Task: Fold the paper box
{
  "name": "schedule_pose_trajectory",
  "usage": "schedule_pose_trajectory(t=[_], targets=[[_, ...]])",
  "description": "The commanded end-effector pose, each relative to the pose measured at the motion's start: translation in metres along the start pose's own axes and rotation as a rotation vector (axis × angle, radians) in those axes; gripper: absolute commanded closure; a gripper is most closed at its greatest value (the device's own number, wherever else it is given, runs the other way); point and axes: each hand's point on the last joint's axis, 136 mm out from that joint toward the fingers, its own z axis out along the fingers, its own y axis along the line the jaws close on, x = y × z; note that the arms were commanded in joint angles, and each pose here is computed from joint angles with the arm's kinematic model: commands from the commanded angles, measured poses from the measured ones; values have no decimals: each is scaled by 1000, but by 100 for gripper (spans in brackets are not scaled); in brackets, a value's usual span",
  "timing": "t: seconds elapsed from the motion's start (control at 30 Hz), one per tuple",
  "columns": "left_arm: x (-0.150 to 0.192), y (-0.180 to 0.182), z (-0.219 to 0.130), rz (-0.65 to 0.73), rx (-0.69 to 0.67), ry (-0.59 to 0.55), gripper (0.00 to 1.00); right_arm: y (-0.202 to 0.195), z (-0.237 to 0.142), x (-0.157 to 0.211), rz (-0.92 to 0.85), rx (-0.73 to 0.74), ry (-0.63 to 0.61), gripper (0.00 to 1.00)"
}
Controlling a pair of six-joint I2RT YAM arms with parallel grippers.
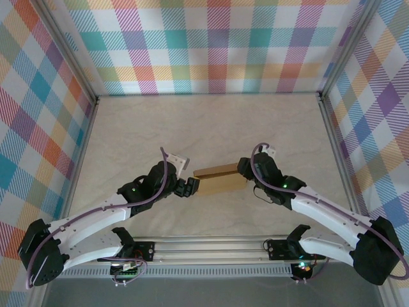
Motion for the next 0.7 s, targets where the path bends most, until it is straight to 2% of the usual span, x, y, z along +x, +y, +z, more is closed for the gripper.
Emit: schedule_pose_trajectory(t=[0.0,0.17,0.27,0.37,0.43,0.53,0.67], targets=[[3,-5,-9,18,58,43,11,-22,5,20,-62,97,76,48],[-3,-14,-17,-2,122,19,9,-21,8,21,-65,100,81,48],[-12,-20,-28,-24,170,-52,9,-22,9,22,-68,100,84,48],[-27,-17,-37,-129,193,-138,0,-18,8,20,-70,81,78,47],[-34,-10,-35,-242,171,-154,0,-16,7,20,-70,64,74,47],[-39,-2,-23,-366,110,-118,0,-13,6,19,-76,45,71,47],[-32,0,3,-471,49,3,0,-12,6,20,-77,34,75,46]])
